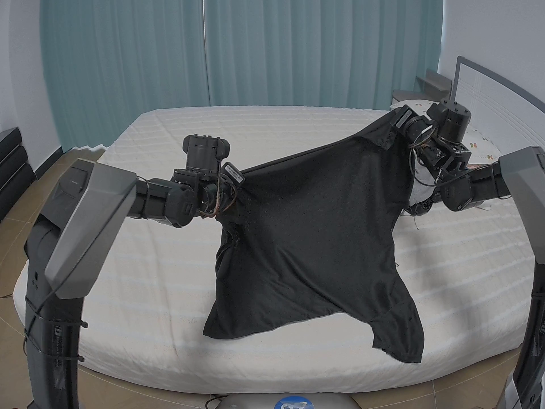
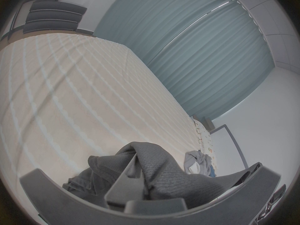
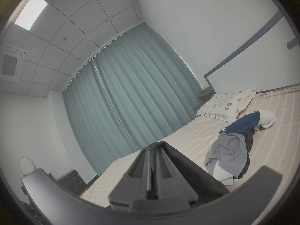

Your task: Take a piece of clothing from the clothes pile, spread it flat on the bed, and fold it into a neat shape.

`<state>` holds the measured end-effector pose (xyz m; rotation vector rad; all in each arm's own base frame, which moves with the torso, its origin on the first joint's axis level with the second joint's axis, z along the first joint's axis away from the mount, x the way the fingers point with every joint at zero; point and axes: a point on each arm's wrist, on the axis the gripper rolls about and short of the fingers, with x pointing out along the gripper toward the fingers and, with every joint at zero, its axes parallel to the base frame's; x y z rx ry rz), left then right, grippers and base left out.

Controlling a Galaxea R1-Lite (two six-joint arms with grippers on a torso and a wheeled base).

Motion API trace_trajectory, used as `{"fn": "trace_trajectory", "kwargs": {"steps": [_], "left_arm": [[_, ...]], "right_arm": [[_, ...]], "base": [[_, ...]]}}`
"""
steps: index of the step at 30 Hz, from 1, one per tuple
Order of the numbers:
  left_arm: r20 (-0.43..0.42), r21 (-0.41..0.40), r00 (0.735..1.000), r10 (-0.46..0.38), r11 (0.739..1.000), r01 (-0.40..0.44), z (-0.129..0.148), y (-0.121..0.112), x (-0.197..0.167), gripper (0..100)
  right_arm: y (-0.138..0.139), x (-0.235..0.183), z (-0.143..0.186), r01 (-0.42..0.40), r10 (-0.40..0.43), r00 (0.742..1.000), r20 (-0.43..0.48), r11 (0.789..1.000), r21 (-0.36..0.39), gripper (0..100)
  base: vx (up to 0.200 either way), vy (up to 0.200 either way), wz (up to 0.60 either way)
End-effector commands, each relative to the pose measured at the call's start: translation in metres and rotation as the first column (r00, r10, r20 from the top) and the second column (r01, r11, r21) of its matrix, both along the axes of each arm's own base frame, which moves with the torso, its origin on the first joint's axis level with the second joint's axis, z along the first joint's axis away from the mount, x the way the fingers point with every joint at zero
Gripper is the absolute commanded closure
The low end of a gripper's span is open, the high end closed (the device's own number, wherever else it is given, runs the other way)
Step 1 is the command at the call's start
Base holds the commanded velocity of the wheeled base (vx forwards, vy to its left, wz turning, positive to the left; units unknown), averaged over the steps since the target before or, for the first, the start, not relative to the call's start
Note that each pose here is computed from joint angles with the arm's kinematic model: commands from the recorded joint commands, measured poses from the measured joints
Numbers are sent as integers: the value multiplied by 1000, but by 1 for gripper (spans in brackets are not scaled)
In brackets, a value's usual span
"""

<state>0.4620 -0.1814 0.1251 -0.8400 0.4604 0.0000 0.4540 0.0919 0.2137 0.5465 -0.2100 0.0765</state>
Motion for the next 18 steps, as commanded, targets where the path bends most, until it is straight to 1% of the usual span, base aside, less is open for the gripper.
{"fn": "trace_trajectory", "kwargs": {"steps": [1,3,5,6,8,9,12,13,14,15,17,18], "left_arm": [[-27,40,998,49,998,-48,-48,-12,25,100],[-33,38,998,53,998,-52,-54,-13,27,100],[-41,38,998,54,998,-53,-57,-13,27,100],[-58,44,997,57,998,-55,-62,-11,27,0],[-80,52,996,50,998,-46,-67,-11,27,0],[-95,60,994,52,997,-47,-72,-12,28,0],[-116,68,992,58,996,-50,-73,-8,29,0],[-138,76,989,59,996,-49,-75,-6,29,0],[-193,96,979,64,994,-46,-77,-2,26,0],[-224,102,973,64,994,-42,-76,0,25,0],[-241,97,967,79,994,-57,-69,6,28,0],[-233,76,968,95,994,-80,-65,10,31,0]], "right_arm": [[3,33,-73,29,-31,994,-101,999,-17,100],[3,38,-90,29,-32,991,-129,999,-25,100],[4,41,-101,22,-26,988,-150,999,-30,100],[6,43,-116,15,-22,983,-182,999,-38,0],[8,45,-129,9,-18,979,-203,999,-44,0],[9,48,-142,7,-18,975,-223,999,-49,0],[9,50,-158,16,-30,967,-252,998,-55,0],[8,50,-161,17,-32,964,-262,998,-58,0],[7,49,-164,19,-36,960,-279,998,-65,0],[6,47,-166,19,-39,956,-291,997,-72,0],[5,45,-168,18,-45,952,-301,996,-90,0],[4,45,-165,19,-48,954,-297,995,-100,0]], "base": [[0,0,0],[0,0,0],[0,0,0],[0,0,0],[0,0,0],[0,0,0],[0,0,0],[0,0,0],[0,0,0],[0,0,0],[0,0,0],[0,0,0]]}}
